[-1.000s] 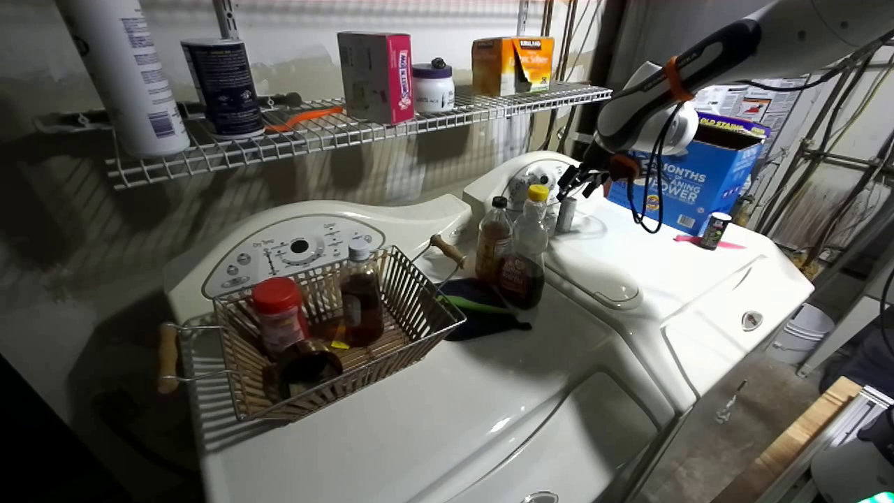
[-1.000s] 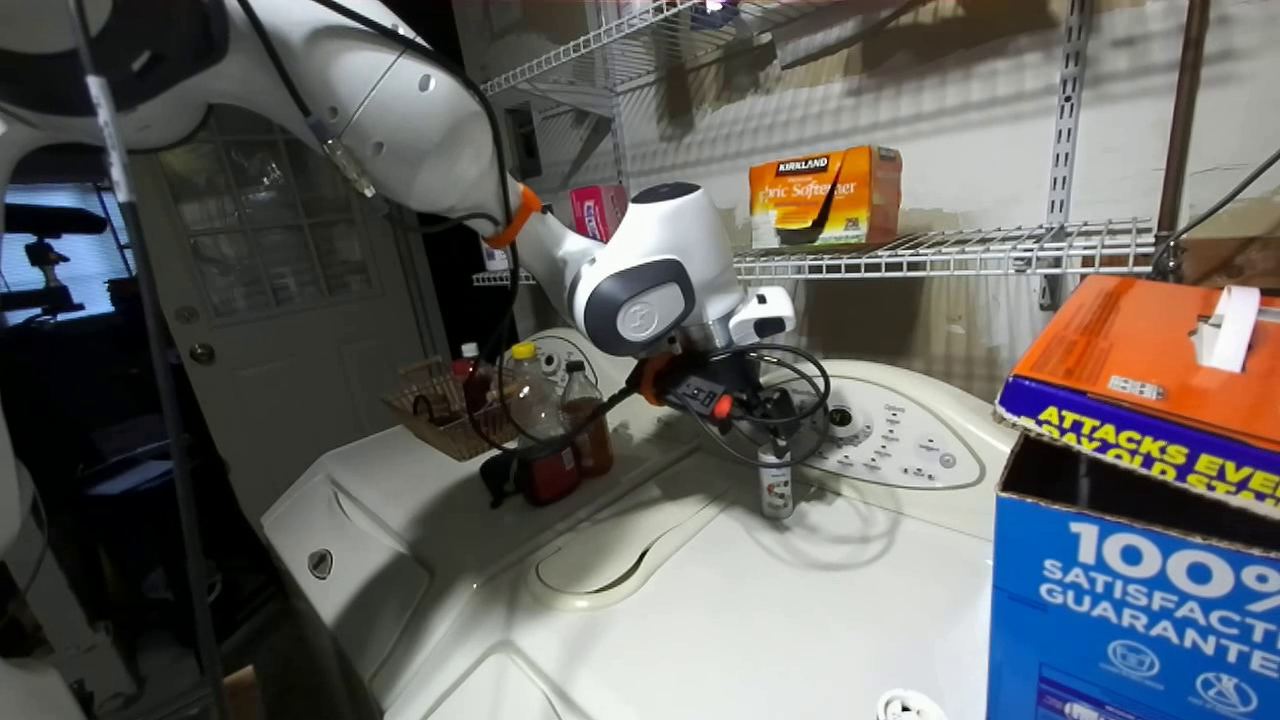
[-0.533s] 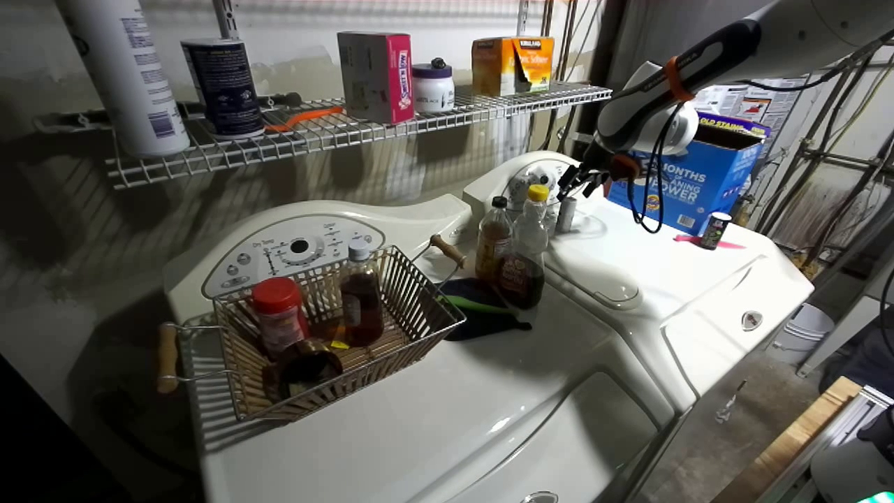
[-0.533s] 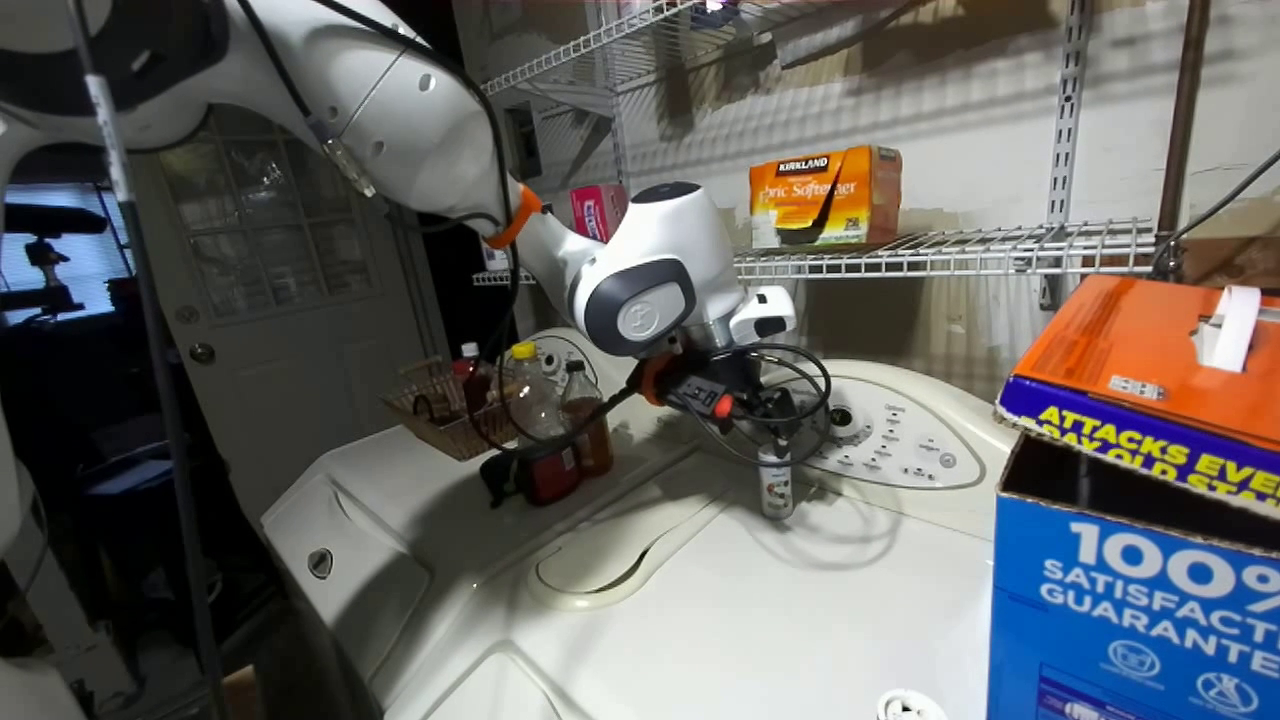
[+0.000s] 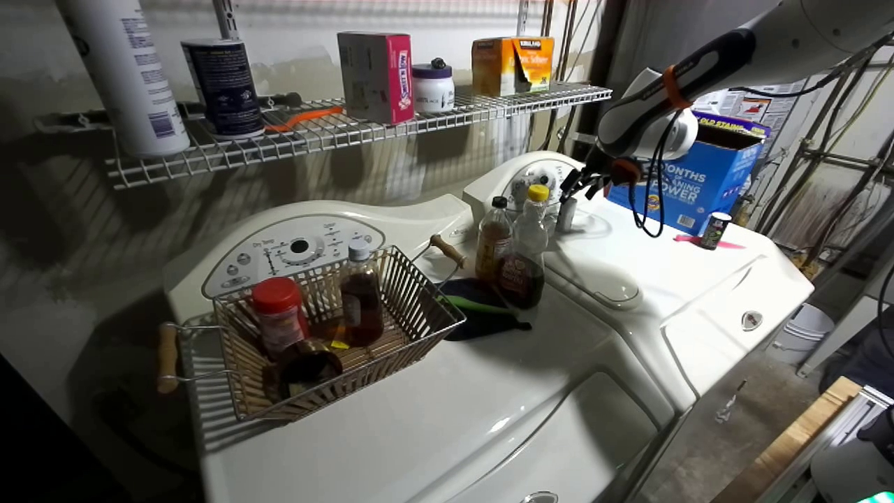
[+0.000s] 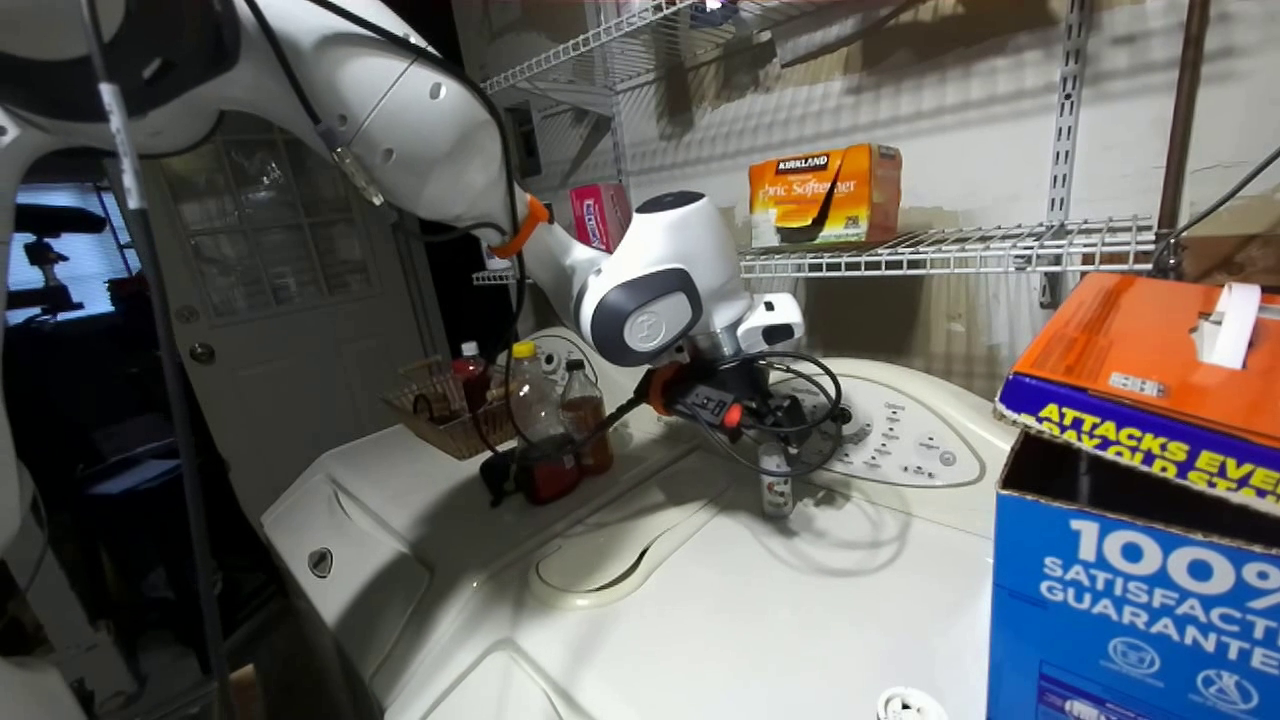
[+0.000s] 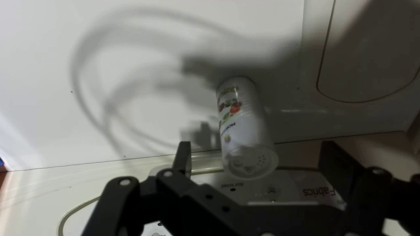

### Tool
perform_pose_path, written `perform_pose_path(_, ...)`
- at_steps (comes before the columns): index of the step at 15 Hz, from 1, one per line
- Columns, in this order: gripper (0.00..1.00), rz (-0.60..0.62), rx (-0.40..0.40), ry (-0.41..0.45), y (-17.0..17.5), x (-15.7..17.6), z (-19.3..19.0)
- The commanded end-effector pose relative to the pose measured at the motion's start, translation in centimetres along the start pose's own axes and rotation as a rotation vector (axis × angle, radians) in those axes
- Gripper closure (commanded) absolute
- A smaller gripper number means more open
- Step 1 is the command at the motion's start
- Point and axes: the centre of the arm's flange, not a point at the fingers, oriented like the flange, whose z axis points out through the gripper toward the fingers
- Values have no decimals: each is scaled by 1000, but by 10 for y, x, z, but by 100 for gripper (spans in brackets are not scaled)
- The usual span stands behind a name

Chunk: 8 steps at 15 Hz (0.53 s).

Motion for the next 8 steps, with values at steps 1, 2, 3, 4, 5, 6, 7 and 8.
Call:
perform_pose_path(1, 0, -8, -19, 29, 3, 11, 13)
perform_pose_path(2, 0, -8, -18, 34, 3, 12, 15)
perform_pose_path(3, 0, -7, -25, 46, 4, 13, 16)
perform_pose_path(4, 0, 1, -20, 53, 4, 15, 17)
perform_pose_path(5, 10, 2, -26, 56, 5, 16, 19)
perform_pose_path(6, 20, 3, -27, 58, 5, 17, 20)
perform_pose_path(7, 34, 4, -29, 52, 4, 17, 22)
perform_pose_path(8, 40, 4, -32, 40, 4, 16, 23)
